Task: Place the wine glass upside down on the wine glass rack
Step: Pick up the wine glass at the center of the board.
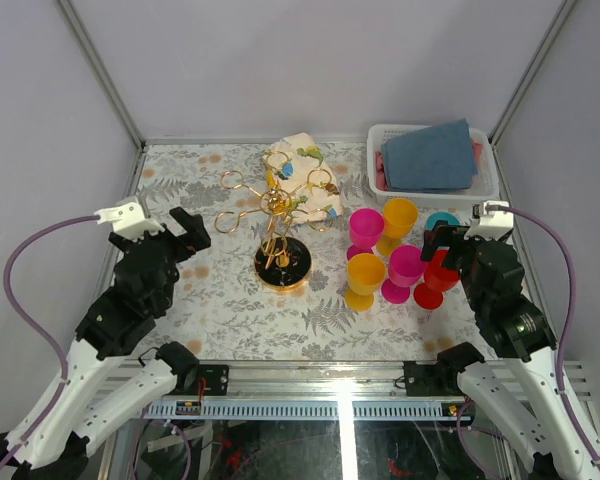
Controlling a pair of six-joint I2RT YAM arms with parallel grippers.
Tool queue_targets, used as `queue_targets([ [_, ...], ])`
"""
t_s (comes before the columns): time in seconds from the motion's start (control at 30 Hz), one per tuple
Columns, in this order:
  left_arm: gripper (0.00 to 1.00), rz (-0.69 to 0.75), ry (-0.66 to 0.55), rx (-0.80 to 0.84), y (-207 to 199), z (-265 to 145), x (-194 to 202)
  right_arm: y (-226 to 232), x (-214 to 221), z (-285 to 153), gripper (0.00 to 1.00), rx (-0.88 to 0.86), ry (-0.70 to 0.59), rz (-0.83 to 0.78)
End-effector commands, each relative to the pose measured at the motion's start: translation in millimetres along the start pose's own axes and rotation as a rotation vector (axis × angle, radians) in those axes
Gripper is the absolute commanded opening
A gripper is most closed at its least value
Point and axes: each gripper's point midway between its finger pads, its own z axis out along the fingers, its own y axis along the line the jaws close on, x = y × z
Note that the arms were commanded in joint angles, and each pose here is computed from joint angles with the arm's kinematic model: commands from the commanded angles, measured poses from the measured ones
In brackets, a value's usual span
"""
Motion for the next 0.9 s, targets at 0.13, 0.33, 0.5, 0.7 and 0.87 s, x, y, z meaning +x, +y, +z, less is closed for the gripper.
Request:
queue_targets([
  [0.13,1.00,0.032,-0.058,-0.080,1.6,10.7,-18.3,-3.9,-22.6,1.0,1.00,0.033,-0.057,0.001],
  [0.33,1.00,0.034,-0.049,-0.003,-9.3,8.7,-15.7,2.8,-20.0,3.6,1.00,0.011,0.001,-0.010],
  [0.5,1.00,0.024,-0.057,0.095,-20.4,2.6,-15.3,11.9,-13.6,8.1,1.00,-0.022,0.072,-0.027],
  [0.7,1.00,0.013,-0.066,0.124,-22.5,-0.2,-15.1,35.2,-9.5,6.4,1.00,-0.145,0.160,-0.060],
  [0.87,1.00,0.030,-0.064,0.085,-19.1,2.6,-18.4,50.5,-6.3,4.4,1.00,-0.229,0.222,-0.084],
])
